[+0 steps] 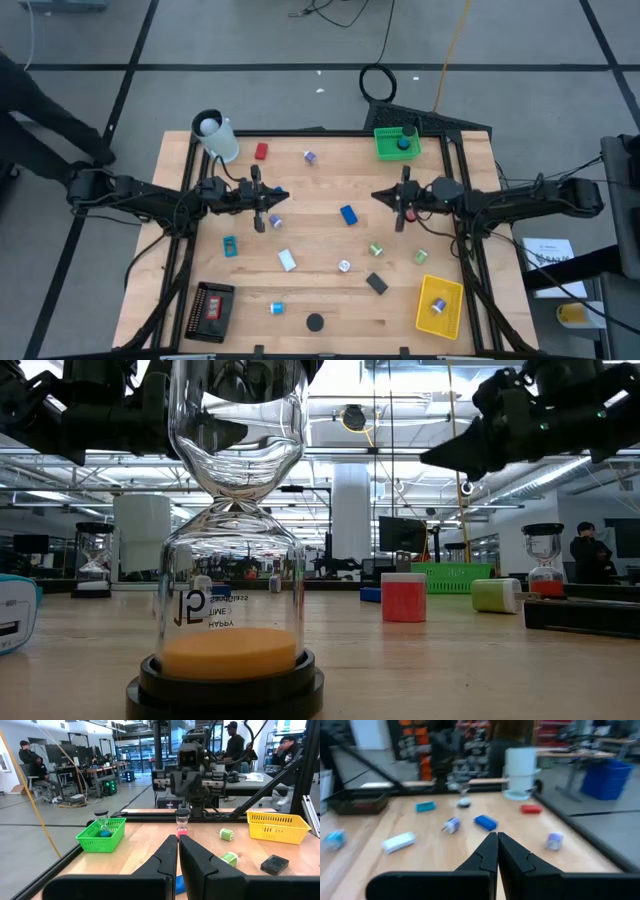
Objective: Pick & Place Office items
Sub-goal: Put the bottom purple charger adapter into the yellow bin
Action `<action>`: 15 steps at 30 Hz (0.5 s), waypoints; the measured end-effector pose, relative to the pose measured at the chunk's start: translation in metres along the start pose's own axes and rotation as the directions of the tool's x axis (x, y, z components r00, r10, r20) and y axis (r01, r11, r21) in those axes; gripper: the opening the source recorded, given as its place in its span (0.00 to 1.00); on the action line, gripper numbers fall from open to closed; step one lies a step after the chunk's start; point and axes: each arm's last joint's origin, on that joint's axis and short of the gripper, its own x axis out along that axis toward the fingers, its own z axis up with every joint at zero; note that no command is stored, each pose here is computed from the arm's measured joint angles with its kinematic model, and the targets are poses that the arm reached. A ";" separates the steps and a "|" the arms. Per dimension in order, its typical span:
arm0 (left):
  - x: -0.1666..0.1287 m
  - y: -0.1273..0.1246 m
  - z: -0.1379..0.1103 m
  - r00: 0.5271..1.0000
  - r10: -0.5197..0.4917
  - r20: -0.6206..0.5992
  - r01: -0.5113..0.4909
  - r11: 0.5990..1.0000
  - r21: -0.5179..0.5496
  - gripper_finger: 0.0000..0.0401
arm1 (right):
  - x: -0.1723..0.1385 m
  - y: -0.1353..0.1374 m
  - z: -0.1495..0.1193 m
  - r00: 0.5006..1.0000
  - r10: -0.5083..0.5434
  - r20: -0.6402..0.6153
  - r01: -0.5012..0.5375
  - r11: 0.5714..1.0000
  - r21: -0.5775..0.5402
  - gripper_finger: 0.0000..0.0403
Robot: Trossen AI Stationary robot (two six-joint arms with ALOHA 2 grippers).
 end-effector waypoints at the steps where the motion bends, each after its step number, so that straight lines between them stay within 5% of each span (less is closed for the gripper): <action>1: 0.000 0.000 0.000 1.000 0.000 -0.001 0.000 1.000 0.000 0.06 | 0.001 0.000 0.002 1.000 -0.003 0.009 0.003 1.000 -0.006 0.00; 12: -0.001 0.002 0.009 0.995 0.059 0.086 -0.061 0.998 0.016 0.06 | 0.001 0.000 0.002 1.000 0.001 0.008 -0.001 0.999 -0.037 0.00; 15: 0.000 0.003 0.007 0.992 0.105 0.067 -0.095 0.986 -0.138 0.06 | 0.001 0.000 0.002 1.000 0.002 0.008 -0.002 0.999 -0.037 0.00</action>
